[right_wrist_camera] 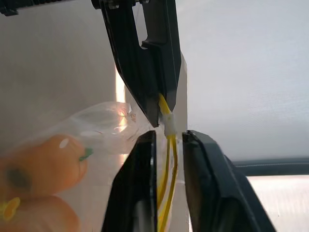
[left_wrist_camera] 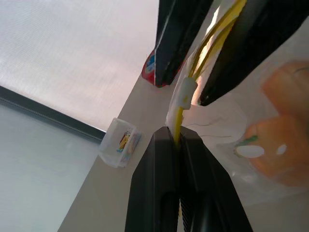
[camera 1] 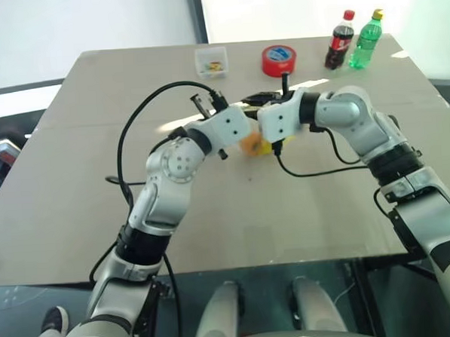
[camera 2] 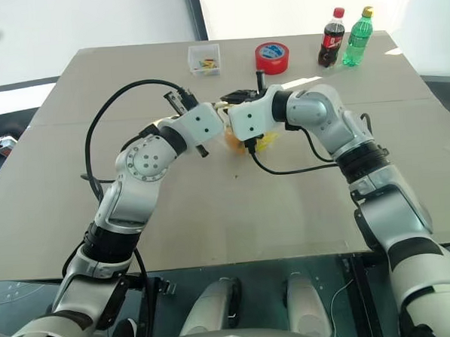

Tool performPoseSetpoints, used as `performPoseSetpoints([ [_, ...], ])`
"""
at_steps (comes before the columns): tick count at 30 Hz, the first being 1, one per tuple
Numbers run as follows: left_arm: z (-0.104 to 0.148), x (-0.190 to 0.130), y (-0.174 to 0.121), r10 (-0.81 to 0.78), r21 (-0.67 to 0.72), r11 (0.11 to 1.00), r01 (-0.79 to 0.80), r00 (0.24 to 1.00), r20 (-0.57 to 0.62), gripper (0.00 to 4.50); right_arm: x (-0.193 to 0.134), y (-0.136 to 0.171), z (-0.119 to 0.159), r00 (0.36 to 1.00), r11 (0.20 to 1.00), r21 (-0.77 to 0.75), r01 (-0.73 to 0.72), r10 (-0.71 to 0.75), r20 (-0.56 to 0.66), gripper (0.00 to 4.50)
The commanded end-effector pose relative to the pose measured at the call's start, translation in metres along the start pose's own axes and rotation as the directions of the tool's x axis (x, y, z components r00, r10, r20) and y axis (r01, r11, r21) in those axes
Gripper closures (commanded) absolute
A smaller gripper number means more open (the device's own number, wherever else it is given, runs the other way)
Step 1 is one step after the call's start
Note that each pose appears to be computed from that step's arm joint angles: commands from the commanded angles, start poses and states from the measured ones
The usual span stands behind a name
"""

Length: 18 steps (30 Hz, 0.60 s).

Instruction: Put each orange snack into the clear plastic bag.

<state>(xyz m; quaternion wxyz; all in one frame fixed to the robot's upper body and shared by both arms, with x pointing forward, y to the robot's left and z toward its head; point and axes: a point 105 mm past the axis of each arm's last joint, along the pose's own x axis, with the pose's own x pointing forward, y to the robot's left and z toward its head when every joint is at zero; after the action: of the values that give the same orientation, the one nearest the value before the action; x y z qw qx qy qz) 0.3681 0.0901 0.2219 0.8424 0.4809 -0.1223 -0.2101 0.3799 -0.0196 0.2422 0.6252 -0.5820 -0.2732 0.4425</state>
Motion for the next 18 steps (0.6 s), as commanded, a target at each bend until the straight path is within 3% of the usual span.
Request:
performPoseSetpoints([
  [1,0.0116,-0.0001,0.0101,0.04,0.026,0.999,-0.041,0.998,0.038,4.5,-0.0049,-0.0198,0.0085,0.998,0.998,-0.038,0.057,-0.056,0.024,4.46],
  [14,0.0114,0.0003,0.0093,0.039,0.025,0.999,-0.04,0.998,0.039,4.5,-0.0046,-0.0167,0.0112,0.999,0.999,-0.031,0.042,-0.041,0.035,4.46],
  [17,0.0114,0.0002,0.0093,0.039,0.024,0.999,-0.04,0.998,0.039,4.5,-0.0045,-0.0173,0.0127,0.998,0.999,-0.024,0.047,-0.046,0.042,3.55],
  [18,0.0112,0.0001,0.0091,0.039,0.023,0.999,-0.04,0.999,0.038,4.5,-0.0045,-0.0183,0.0138,0.998,0.999,-0.023,0.049,-0.048,0.046,3.55],
])
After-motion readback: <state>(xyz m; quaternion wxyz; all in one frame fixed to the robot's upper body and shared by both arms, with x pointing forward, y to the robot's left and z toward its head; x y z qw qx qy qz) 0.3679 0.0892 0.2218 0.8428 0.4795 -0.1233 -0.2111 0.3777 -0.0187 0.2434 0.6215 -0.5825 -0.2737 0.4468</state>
